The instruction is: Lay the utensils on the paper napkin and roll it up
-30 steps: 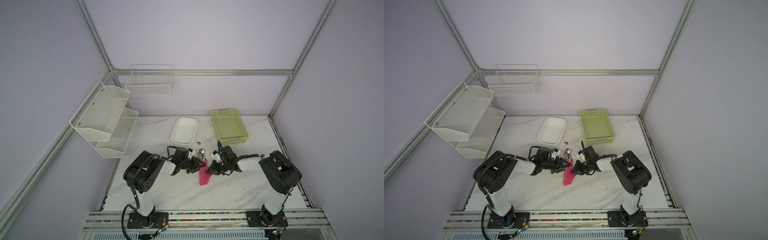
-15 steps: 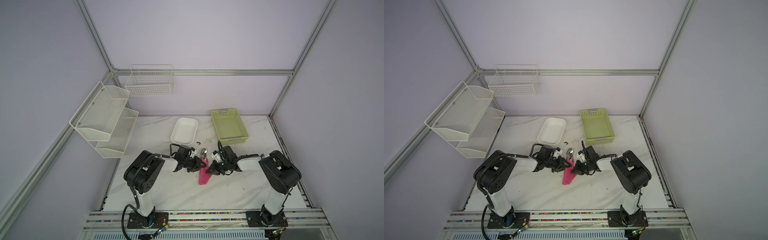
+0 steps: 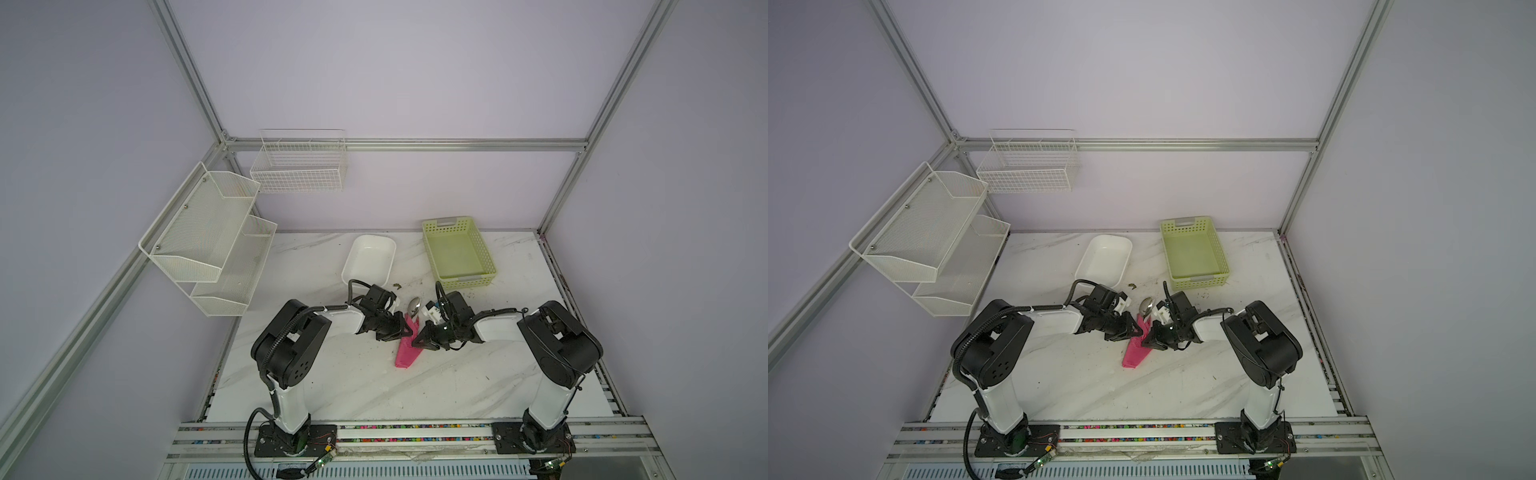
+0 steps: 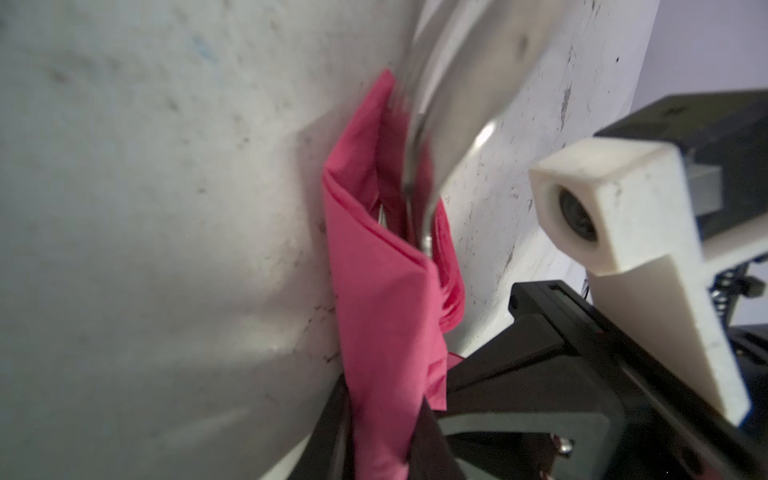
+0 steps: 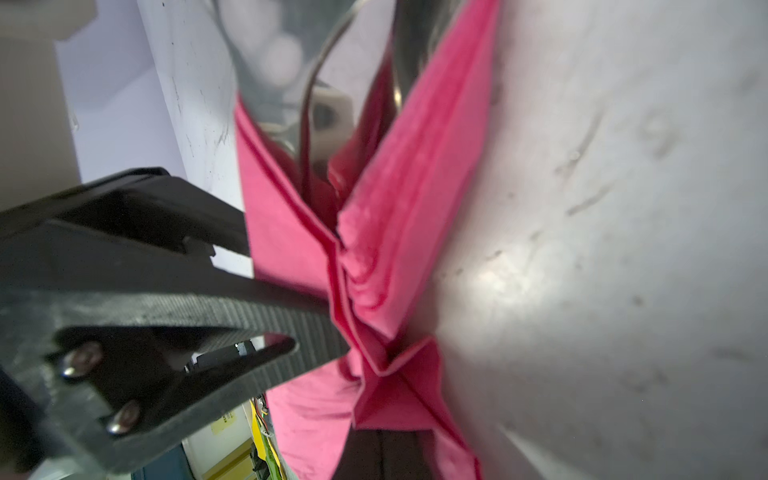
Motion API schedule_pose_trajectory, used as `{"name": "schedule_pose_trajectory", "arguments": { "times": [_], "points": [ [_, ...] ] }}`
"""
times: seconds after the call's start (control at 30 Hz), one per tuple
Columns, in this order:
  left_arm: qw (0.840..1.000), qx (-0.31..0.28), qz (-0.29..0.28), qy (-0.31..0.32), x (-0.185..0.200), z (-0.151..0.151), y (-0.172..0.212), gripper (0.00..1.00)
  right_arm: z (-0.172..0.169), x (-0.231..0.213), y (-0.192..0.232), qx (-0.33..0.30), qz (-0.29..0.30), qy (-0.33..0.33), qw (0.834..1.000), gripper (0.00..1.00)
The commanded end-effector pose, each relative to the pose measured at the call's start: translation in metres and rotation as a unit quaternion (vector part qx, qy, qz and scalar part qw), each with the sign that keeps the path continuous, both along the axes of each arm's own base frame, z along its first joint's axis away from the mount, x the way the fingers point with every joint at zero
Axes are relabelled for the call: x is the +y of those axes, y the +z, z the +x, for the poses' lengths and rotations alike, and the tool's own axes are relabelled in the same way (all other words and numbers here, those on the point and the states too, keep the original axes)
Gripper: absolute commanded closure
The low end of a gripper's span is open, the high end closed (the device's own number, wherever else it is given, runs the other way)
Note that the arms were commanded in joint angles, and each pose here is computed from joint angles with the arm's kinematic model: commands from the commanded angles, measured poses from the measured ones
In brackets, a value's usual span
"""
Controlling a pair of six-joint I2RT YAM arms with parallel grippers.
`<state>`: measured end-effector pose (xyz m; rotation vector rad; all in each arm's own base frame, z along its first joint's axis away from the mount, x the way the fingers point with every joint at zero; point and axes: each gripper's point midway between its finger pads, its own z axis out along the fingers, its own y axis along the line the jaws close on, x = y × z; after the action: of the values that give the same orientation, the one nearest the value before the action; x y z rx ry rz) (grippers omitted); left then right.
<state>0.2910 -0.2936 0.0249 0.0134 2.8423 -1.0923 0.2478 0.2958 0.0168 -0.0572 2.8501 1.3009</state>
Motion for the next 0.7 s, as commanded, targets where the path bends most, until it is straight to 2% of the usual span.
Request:
{"name": "schedule_pose_trajectory", "arguments": {
  "times": [0.0,0.2,0.33,0.67],
  "points": [
    [0.995,0.053,0.082,-0.016,0.018,-0.032,-0.037,0.88,-0.031,-0.049,-0.066,0.065,-0.141,-0.031,0.987,1.0],
    [0.998,0.005,0.061,-0.01,0.011,-0.015,-0.016,1.0,-0.019,-0.041,-0.043,0.035,-0.117,-0.04,0.992,1.0],
    [0.999,-0.02,0.044,-0.003,0.011,-0.006,-0.003,1.0,-0.014,-0.039,-0.029,0.021,-0.107,-0.046,0.993,1.0],
    [0.997,-0.066,-0.029,0.008,0.007,0.003,0.025,1.0,-0.004,-0.034,-0.006,-0.001,-0.081,-0.052,0.995,0.93]
  ]
}}
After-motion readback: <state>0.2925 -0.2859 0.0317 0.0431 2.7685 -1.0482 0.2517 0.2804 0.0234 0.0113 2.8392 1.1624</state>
